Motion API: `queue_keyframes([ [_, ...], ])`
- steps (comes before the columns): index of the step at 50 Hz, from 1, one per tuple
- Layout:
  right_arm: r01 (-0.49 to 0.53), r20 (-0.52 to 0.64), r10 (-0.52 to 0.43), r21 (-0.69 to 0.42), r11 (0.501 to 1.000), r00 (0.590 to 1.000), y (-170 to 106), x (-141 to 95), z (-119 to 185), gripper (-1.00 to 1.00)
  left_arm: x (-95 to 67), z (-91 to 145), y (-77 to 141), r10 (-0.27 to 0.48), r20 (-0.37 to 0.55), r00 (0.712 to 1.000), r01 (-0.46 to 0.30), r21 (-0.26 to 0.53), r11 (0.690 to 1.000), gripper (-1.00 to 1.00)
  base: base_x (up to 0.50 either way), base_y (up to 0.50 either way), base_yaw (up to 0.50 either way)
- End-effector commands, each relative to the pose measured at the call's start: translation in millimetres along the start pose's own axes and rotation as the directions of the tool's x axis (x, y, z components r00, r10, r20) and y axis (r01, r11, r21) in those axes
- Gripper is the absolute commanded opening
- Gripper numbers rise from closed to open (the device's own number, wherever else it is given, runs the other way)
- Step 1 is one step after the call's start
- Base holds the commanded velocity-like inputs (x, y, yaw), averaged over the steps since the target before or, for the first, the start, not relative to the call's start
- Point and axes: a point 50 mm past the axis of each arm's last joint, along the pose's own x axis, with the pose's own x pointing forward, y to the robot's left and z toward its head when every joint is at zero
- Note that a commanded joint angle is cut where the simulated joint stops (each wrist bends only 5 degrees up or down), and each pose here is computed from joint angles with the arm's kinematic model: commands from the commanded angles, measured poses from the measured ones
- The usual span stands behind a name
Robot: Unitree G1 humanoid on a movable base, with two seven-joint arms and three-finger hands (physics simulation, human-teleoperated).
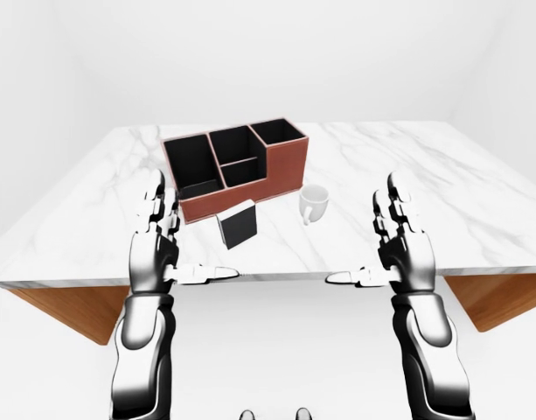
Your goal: Pick up the book and place it in the front compartment of the caddy.
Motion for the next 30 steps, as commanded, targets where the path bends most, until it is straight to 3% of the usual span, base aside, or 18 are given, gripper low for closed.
queue_keyframes([
  [1,-0.013,-0.004,0.013,0.003,1.0,1.0,2.0,-2.0,-0.3,1.0,-0.8,1.3,2.0,0.003,0.003,1.0,-0.003,0.01,1.0,1.0,0.0,0.5,0.0],
  [17,-0.013,0.003,0.013,0.009,1.0,1.0,1.9,-1.4,0.9,1.0,-1.3,2.2,1.6,0.0,0.007,1.0,-0.001,0.009,1.0,1.0,0.0,0.5,0.0],
  [19,0.008,-0.029,-0.009,-0.029,1.0,1.0,1.3,2.1,-7.2,1.0,-1.0,1.3,1.8,0.001,0.003,1.0,-0.001,0.009,1.0,1.0,0.0,0.11,0.0],
  [30,-0.005,-0.029,0.005,-0.017,1.0,1.0,2.9,0.7,-6.8,1.0,-0.4,-0.2,2.2,0.002,-0.003,1.0,-0.002,0.008,1.0,1.0,0.0,0.0,0.0],
])
